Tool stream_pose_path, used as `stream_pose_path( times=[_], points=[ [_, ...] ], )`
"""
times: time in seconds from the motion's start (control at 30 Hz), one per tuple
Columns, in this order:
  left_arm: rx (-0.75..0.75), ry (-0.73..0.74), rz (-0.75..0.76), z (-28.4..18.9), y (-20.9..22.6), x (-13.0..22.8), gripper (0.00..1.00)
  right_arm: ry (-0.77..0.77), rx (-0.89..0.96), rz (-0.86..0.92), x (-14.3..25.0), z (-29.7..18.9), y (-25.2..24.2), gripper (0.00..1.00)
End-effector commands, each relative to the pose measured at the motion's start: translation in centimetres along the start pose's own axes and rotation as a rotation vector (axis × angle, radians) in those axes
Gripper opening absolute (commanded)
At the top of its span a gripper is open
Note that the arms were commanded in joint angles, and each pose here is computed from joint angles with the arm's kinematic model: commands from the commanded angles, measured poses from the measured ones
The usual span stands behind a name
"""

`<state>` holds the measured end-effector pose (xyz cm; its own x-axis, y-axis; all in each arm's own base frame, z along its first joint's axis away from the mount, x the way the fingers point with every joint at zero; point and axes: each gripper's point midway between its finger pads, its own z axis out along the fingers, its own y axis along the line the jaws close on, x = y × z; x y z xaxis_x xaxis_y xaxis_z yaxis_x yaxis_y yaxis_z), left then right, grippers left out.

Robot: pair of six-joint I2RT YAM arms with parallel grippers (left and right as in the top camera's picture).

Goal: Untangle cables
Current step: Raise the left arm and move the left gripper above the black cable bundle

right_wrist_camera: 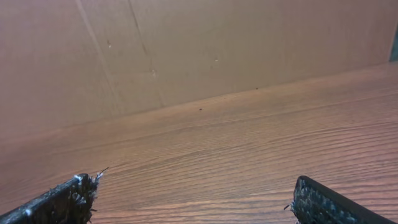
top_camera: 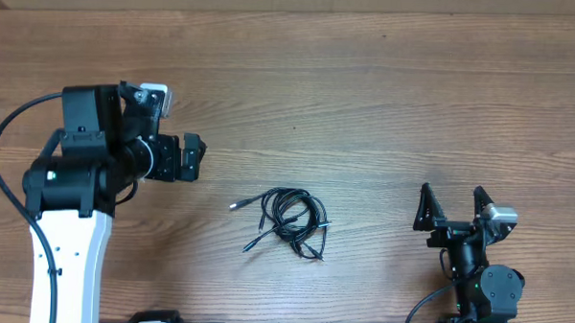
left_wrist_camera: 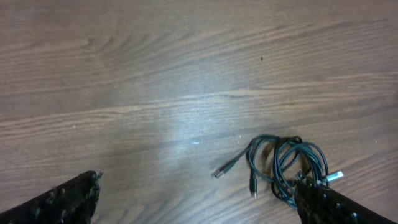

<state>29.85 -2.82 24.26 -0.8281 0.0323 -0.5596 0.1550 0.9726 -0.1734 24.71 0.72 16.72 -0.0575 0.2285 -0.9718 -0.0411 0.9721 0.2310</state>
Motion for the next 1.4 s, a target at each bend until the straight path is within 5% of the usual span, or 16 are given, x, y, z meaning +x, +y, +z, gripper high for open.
stream_pose_path(
  times=[0.0,0.57,1.37],
  points=[
    [0.024,-0.005,0.0,-0.4,-0.3,-1.2,0.99,0.0,0.017,-0.004,0.2,0.1,-0.4,1.0],
    [0.13,0.156,0.202,2.1,-5.7,-0.7,1.0,0.0,0.017,-0.004,0.2,0.1,-0.4,1.0],
    [0.151,0.179,0.202,2.7,-6.4,-0.5,1.0,0.0,0.017,-0.004,0.2,0.1,-0.4,1.0]
  ],
)
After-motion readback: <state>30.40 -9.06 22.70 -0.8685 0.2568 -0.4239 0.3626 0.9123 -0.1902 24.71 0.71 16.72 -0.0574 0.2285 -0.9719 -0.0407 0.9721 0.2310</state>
